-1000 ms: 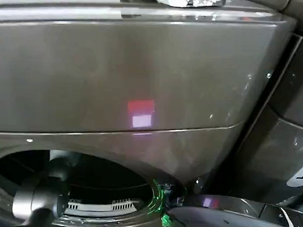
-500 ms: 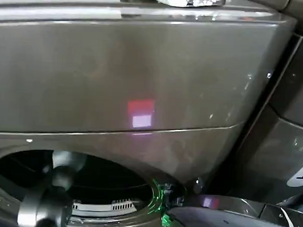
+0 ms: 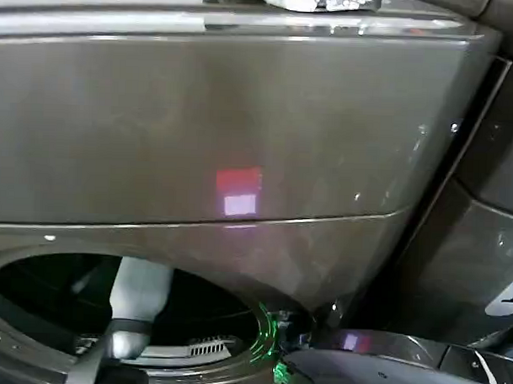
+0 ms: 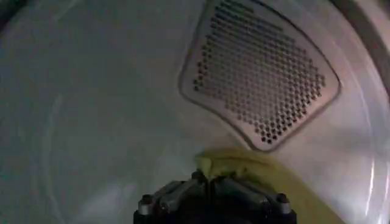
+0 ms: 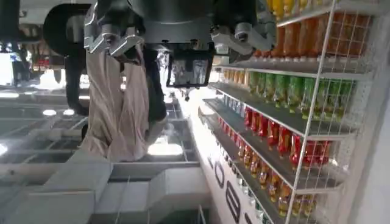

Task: Grasp the clothes from the dryer.

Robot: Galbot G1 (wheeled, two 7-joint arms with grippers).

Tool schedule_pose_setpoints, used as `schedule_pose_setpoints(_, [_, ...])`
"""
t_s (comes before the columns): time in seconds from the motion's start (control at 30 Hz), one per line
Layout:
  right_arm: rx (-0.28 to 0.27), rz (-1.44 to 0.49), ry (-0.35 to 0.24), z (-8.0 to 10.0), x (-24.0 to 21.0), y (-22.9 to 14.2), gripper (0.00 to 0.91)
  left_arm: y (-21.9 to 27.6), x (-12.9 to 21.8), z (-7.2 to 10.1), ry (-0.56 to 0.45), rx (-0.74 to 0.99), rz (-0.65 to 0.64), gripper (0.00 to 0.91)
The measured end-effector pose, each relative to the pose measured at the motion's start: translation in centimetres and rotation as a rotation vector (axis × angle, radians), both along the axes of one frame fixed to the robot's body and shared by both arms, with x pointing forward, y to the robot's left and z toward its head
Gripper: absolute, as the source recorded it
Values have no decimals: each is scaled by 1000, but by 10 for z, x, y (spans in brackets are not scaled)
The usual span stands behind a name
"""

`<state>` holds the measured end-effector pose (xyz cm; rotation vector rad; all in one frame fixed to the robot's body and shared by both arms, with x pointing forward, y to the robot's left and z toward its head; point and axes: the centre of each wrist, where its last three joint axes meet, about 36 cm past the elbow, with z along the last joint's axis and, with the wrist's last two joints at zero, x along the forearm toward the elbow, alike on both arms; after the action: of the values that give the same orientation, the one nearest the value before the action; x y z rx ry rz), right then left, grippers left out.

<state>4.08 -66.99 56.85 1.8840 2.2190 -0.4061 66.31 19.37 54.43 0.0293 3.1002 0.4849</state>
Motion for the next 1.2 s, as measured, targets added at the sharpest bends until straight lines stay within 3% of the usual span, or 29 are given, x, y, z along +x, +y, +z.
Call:
schedule_pose_setpoints(0.4, [-15,-3,15,0,-2,-1,907,-1,-9,4,14,-129,35,0])
schedule_pose_setpoints(1.2, [7,-7,11,1,-1,3,907,1,-13,-2,28,-170,44,0])
